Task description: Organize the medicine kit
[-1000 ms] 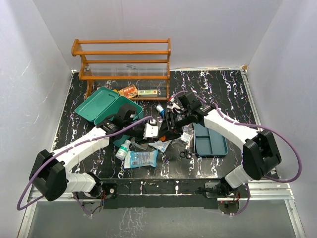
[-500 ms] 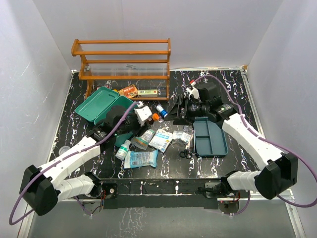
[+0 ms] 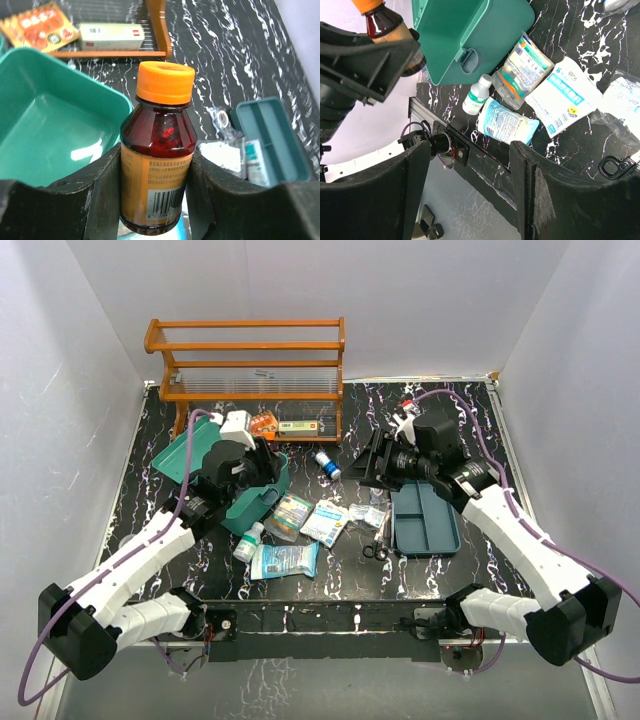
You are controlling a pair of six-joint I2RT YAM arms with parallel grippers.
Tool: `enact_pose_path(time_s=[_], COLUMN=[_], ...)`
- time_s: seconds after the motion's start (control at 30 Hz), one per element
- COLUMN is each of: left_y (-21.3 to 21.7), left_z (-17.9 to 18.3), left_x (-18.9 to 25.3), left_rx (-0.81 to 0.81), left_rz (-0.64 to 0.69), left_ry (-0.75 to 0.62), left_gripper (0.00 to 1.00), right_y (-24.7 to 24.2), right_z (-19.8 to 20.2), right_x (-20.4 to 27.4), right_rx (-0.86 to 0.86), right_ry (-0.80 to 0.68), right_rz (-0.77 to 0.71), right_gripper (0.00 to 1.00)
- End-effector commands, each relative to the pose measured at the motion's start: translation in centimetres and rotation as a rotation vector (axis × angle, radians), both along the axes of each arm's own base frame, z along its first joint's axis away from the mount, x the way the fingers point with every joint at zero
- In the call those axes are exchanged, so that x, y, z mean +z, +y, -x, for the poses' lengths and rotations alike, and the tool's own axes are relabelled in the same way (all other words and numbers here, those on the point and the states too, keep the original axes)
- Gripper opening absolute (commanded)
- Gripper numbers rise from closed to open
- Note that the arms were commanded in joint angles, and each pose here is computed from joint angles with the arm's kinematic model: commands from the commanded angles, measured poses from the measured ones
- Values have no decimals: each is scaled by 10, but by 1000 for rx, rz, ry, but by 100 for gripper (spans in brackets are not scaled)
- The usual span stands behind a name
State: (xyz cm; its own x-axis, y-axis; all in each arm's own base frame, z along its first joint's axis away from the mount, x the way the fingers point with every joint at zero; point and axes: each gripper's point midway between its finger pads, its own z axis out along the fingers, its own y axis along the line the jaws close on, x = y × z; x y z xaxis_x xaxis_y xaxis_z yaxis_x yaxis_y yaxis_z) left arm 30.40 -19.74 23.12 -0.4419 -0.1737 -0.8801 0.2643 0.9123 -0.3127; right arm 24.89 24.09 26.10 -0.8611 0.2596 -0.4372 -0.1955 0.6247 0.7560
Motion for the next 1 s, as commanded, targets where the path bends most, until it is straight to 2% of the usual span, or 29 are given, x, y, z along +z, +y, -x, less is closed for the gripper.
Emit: enact_pose_path(time_s=[0.0, 0.13, 0.33, 0.7, 0.97], left_y=[33, 54, 75, 80, 64], left_z=[0, 5, -2, -30, -54], left_x=[16, 2, -24, -83, -100], left_rx=[277, 421, 532, 685, 679], left_rz=[237, 391, 453, 437, 370], left_ry=[119, 218, 291, 393, 481], left_gripper=[37, 36, 36, 35, 34], right_y=[-9, -15, -24, -39, -60], right_z=[-2, 0, -4, -54, -69], right_x=[20, 20, -4, -55, -82], right_rx=[-49, -74, -114, -274, -368], right_ry=[-120, -149, -140, -191, -129], right_rz=[-26, -24, 31, 185, 352], right_gripper=[63, 63, 63, 63, 63])
